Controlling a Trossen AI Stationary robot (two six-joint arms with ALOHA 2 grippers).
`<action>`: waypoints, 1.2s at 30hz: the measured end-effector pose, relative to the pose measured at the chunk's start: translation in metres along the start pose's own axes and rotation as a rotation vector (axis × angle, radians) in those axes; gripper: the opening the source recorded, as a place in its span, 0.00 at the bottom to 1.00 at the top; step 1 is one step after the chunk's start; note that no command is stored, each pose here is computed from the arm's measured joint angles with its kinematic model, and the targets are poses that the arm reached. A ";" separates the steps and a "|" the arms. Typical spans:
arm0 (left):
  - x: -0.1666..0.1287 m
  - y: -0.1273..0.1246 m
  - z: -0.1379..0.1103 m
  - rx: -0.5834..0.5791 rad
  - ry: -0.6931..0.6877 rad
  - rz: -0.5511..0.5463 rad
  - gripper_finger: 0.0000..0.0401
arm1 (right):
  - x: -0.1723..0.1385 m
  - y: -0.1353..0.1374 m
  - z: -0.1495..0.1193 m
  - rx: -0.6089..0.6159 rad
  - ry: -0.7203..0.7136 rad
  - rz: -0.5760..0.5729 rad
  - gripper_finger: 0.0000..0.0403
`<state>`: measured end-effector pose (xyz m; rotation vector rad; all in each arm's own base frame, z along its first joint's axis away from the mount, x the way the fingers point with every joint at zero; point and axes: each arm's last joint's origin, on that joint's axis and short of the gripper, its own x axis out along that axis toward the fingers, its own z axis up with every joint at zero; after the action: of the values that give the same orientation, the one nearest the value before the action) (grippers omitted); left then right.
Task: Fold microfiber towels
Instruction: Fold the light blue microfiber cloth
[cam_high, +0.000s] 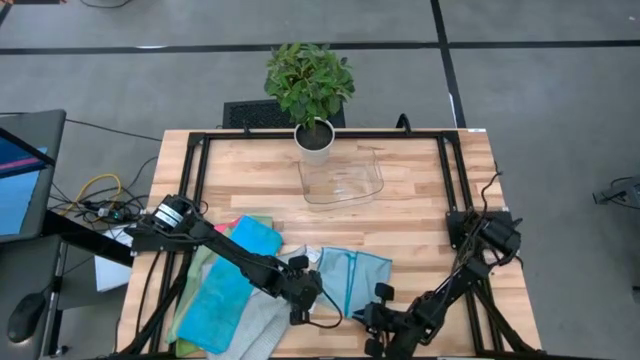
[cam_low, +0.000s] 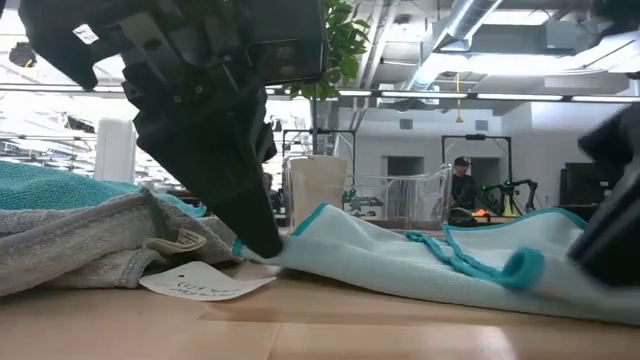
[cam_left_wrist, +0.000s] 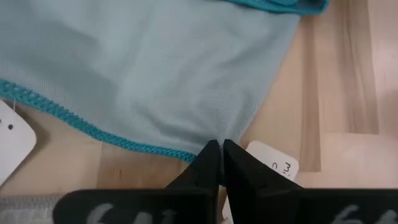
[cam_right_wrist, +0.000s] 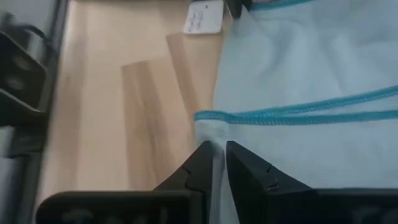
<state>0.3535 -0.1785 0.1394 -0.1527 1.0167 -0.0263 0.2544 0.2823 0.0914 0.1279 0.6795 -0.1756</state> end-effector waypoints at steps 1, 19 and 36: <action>0.000 0.000 0.000 -0.006 0.000 0.000 0.01 | 0.004 0.000 -0.003 0.007 0.001 0.003 0.17; -0.020 -0.008 0.034 -0.004 0.007 -0.079 0.01 | -0.027 -0.003 0.023 -0.028 -0.024 0.004 0.14; -0.051 -0.002 0.093 0.216 -0.119 -0.197 0.01 | -0.022 -0.010 -0.015 0.076 0.016 -0.077 0.14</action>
<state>0.4059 -0.1651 0.2304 -0.0559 0.8705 -0.3026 0.2264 0.2776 0.0933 0.1765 0.6944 -0.2744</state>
